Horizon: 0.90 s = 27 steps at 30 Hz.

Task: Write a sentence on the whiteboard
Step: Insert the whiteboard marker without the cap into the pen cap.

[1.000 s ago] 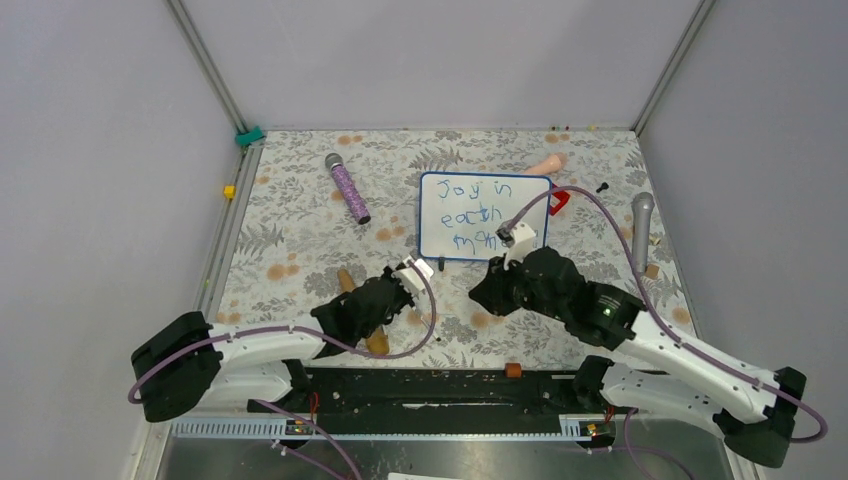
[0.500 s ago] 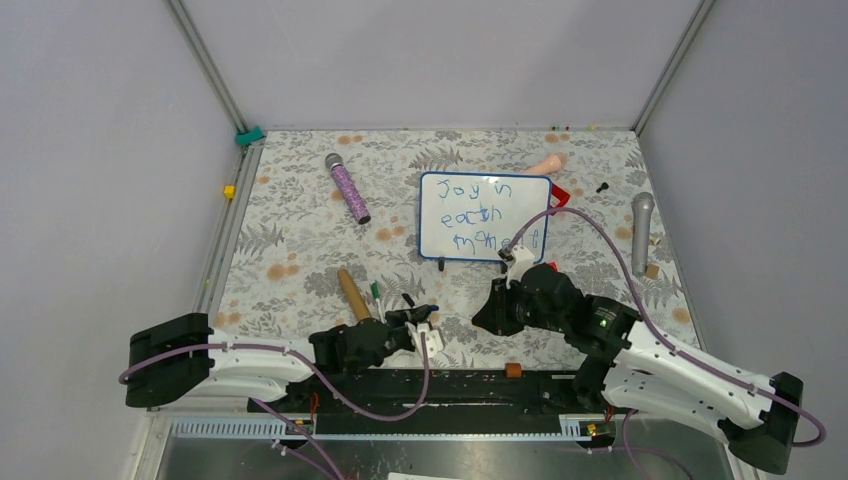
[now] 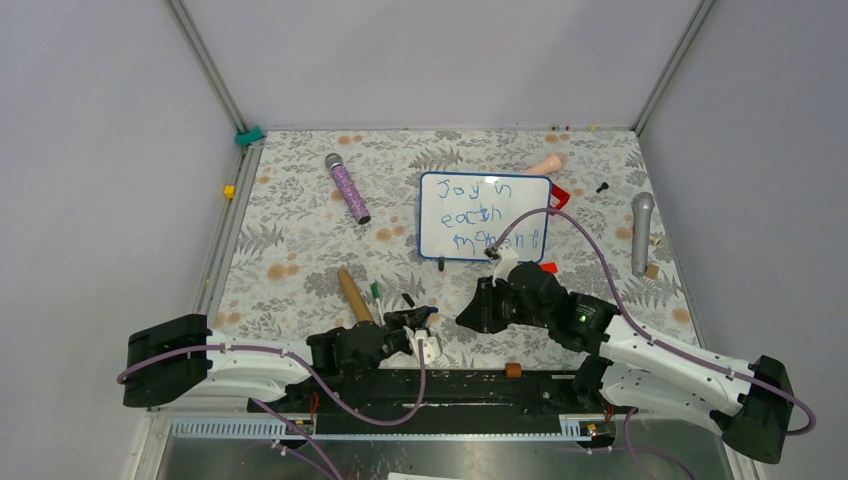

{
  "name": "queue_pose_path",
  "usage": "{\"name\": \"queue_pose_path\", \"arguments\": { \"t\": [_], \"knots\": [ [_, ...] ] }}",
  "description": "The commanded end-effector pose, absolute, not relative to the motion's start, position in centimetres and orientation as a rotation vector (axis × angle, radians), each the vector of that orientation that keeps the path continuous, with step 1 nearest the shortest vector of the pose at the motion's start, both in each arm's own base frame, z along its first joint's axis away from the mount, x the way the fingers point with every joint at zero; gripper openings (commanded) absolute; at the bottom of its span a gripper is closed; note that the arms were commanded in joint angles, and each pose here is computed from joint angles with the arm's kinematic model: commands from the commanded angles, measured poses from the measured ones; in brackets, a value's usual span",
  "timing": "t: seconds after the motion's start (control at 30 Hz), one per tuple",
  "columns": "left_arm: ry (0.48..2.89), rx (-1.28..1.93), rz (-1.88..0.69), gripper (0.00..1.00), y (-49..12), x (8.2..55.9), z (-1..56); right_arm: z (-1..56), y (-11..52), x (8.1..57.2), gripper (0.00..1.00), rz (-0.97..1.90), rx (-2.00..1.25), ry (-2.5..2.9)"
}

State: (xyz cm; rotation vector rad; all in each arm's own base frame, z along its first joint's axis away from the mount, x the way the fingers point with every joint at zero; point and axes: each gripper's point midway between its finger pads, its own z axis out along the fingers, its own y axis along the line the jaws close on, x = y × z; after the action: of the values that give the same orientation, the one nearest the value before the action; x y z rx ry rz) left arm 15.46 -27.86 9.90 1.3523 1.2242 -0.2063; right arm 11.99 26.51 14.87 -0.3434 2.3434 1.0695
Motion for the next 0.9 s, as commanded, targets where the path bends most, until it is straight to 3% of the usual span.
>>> {"name": "queue_pose_path", "arguments": {
  "t": [0.0,0.87],
  "knots": [
    [1.162,1.305,-0.25,0.0,-28.7,15.1,11.9,16.3,27.7,12.2,0.0,1.134,-0.347,2.298],
    [1.142,1.312,-0.255,0.0,-28.6,14.8,11.9,15.7,27.4,13.7,0.0,1.033,-0.276,2.325]
  ]
}}
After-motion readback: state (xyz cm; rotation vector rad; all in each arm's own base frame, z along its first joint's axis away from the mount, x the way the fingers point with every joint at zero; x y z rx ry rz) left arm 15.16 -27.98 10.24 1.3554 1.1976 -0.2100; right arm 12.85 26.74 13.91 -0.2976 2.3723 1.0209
